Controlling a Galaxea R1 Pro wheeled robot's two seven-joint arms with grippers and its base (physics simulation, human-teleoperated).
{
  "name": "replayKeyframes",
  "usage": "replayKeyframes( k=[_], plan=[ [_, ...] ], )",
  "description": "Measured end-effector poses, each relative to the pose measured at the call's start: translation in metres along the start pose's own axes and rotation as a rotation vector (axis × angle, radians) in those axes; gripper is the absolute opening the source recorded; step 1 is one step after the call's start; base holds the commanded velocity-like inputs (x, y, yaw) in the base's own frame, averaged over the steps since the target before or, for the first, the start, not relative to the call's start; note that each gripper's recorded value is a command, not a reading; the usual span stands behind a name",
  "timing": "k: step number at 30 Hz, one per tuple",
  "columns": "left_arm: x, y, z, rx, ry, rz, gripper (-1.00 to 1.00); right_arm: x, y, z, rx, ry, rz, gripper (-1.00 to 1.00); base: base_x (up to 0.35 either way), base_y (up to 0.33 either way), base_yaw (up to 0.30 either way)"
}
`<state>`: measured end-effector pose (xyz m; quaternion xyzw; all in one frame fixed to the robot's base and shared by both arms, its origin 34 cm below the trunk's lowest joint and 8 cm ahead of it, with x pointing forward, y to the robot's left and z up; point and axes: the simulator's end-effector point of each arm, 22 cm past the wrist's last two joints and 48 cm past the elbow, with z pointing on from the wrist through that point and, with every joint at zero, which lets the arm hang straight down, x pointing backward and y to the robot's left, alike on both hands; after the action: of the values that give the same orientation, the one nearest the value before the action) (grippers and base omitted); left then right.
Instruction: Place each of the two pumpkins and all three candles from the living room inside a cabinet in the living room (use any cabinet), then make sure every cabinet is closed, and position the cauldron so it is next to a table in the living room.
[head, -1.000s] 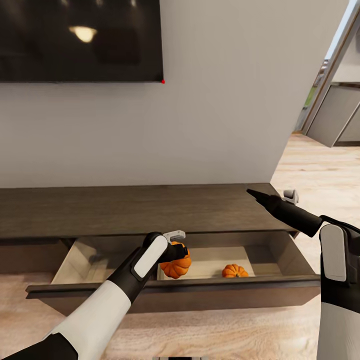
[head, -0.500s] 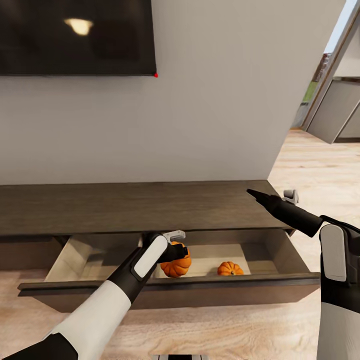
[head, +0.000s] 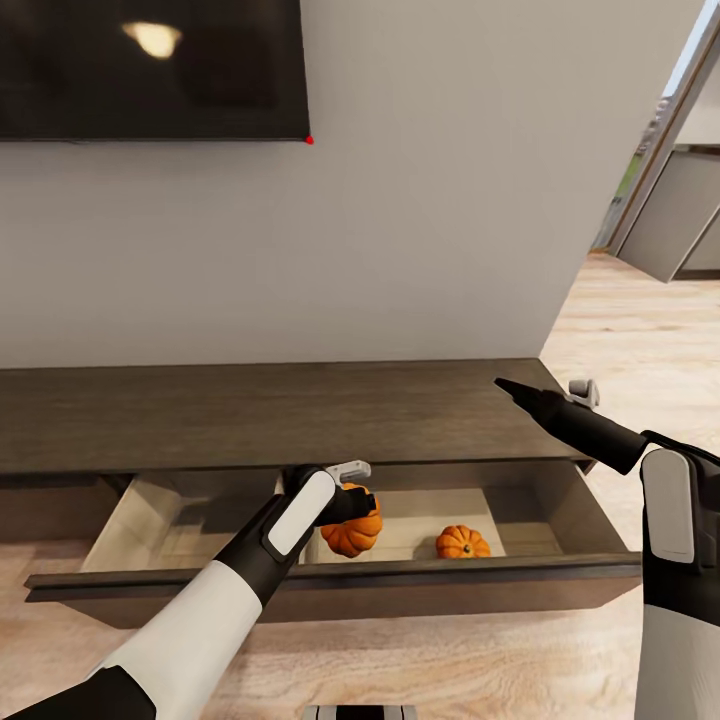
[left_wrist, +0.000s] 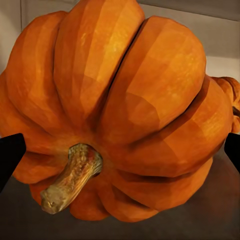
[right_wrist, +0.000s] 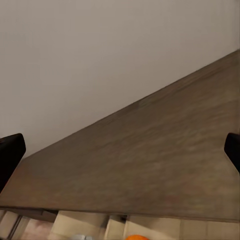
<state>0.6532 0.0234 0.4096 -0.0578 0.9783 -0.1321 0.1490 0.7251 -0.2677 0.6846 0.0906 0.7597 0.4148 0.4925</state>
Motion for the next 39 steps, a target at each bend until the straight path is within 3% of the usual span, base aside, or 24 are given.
replayKeyframes(
  k=[25, 39],
  plan=[
    [0.001, 0.000, 0.001, 0.000, 0.004, -0.001, -1.00, 0.007, -0.002, -0.005, -0.016, 0.014, 0.002, 1.00, 0.047, 0.000, 0.000],
    [0.007, 0.003, 0.010, -0.002, 0.022, -0.006, -1.00, 0.010, -0.014, -0.004, 0.001, 0.013, 0.019, 1.00, 0.000, 0.000, 0.000]
  ],
)
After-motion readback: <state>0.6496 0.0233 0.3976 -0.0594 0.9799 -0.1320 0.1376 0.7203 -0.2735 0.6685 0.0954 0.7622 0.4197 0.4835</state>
